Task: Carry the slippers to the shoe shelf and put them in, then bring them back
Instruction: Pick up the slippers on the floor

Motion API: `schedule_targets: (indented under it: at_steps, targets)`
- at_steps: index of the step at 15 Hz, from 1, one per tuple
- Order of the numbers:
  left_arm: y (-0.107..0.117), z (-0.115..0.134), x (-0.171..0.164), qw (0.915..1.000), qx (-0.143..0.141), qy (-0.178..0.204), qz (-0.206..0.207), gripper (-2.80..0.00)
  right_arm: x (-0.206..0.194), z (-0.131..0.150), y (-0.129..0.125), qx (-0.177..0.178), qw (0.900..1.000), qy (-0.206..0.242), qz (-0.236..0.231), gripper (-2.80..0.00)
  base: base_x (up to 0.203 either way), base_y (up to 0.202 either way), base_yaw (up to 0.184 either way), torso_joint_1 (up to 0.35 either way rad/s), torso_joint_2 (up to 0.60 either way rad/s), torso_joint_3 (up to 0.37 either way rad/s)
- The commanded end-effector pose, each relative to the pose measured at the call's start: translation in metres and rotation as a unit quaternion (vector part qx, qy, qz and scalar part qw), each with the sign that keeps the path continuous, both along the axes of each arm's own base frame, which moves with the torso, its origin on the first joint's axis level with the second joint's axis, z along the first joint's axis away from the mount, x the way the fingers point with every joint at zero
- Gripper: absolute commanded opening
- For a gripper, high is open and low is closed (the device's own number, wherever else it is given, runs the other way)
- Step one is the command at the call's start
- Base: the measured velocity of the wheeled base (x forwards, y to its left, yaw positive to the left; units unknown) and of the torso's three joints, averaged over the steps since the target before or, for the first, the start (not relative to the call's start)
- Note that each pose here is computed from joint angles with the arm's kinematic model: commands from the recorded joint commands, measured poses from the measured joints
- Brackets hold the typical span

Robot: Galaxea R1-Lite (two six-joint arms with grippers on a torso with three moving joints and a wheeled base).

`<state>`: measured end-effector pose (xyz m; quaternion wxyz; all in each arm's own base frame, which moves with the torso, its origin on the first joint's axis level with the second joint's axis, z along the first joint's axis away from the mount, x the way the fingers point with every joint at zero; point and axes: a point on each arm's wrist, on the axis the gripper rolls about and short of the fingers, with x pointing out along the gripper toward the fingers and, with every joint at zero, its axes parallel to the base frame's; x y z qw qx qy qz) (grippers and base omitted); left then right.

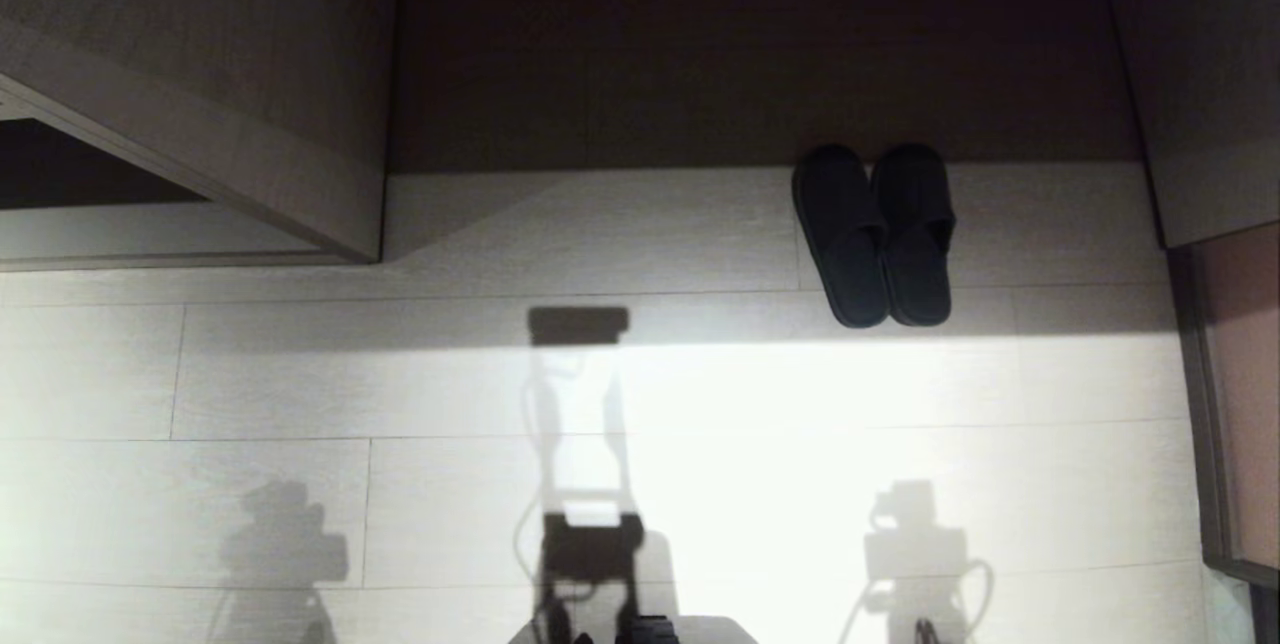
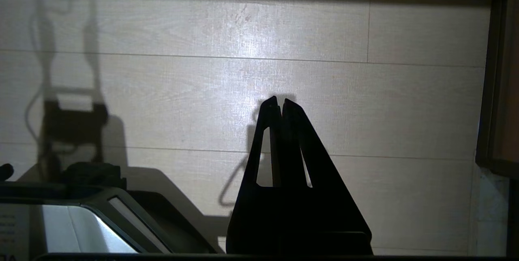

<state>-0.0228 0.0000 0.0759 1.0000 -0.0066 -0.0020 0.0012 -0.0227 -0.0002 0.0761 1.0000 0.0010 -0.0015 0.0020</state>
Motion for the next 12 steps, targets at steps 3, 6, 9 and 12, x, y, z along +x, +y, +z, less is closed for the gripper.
schedule_targets:
  at_steps: [3, 6, 9, 12]
  targets:
    - [0.0000, 0.0000, 0.0000, 1.0000, 0.000, 0.000, 0.000, -2.80, 0.0001, -0.0005, 0.0000, 0.000, 1.000, 0.001, 0.000, -2.80, 0.000, 0.000, 0.000, 0.001, 0.00, -0.196]
    - [0.0000, 0.0000, 0.0000, 1.0000, 0.000, 0.000, 0.000, -2.80, 0.0001, -0.0005, 0.0000, 0.000, 1.000, 0.001, 0.000, -2.80, 0.000, 0.000, 0.000, 0.001, 0.00, -0.200]
    - [0.0000, 0.0000, 0.0000, 1.0000, -0.001, 0.000, 0.000, -2.80, 0.0001, -0.0005, 0.0000, 0.000, 1.000, 0.001, 0.000, -2.80, 0.000, 0.000, 0.000, 0.003, 0.00, -0.191]
    - [0.0000, 0.0000, 0.0000, 1.0000, -0.001, 0.000, 0.000, -2.80, 0.0001, -0.0005, 0.0000, 0.000, 1.000, 0.001, 0.000, -2.80, 0.000, 0.000, 0.000, 0.002, 0.00, -0.196]
